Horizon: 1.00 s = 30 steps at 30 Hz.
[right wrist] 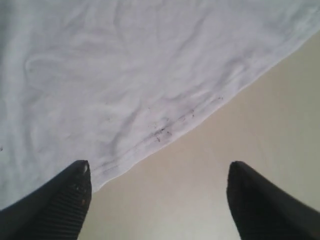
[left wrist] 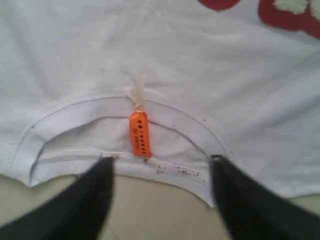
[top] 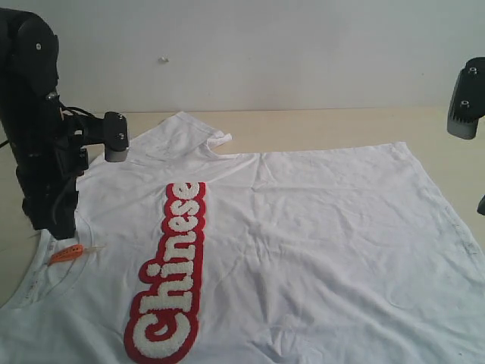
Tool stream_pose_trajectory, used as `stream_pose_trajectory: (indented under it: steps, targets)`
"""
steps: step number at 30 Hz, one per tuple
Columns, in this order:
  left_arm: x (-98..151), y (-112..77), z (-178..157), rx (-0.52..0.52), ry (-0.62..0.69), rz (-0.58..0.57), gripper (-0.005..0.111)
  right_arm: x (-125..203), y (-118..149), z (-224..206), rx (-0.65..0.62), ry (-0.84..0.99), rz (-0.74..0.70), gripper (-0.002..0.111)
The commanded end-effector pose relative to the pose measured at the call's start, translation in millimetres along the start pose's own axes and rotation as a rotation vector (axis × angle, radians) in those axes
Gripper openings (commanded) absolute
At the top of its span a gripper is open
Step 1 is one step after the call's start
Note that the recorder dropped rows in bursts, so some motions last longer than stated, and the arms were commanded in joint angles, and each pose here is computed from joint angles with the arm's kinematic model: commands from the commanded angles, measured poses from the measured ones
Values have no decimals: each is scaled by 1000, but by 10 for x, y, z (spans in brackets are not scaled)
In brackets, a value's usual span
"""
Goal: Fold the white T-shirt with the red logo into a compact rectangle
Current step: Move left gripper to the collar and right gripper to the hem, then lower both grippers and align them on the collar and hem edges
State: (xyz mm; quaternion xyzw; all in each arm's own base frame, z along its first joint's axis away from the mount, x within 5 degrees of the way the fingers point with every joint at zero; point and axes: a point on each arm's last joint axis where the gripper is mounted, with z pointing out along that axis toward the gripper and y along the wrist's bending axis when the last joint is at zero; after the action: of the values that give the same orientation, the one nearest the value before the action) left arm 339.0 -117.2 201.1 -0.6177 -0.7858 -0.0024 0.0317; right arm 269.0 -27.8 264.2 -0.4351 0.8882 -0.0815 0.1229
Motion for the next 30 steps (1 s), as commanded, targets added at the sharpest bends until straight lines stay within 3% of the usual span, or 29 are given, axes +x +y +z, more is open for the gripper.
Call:
stream_pose_trajectory:
  steps: [1, 7, 10, 13, 15, 19, 24, 30]
  targets:
    - [-11, 16, -5, -19, -31, -62, 105, 7, 1, 19, 0, -9, -31, 73]
    - [-7, 15, -37, -13, -70, -14, 104, 129, 213, 230, -102, 35, -188, 71]
    - [62, 31, -75, -13, -73, 78, 104, 132, 218, 300, -58, 13, -199, 70]
    - [170, 70, -78, 3, -63, 100, 104, 71, 108, 299, 72, -37, -333, 70]
    - [233, 70, -59, 27, -52, 161, 104, 41, 103, 304, 81, -67, -351, 70]
    - [333, 105, 76, 10, -58, 201, 104, 41, 114, 415, 27, -50, -387, 70]
    - [554, 193, 355, -95, -50, 235, 104, 52, 115, 729, -77, 1, -381, 70]
    - [840, 263, 491, -106, -76, 244, 104, 49, 76, 1016, -103, 32, -432, 70]
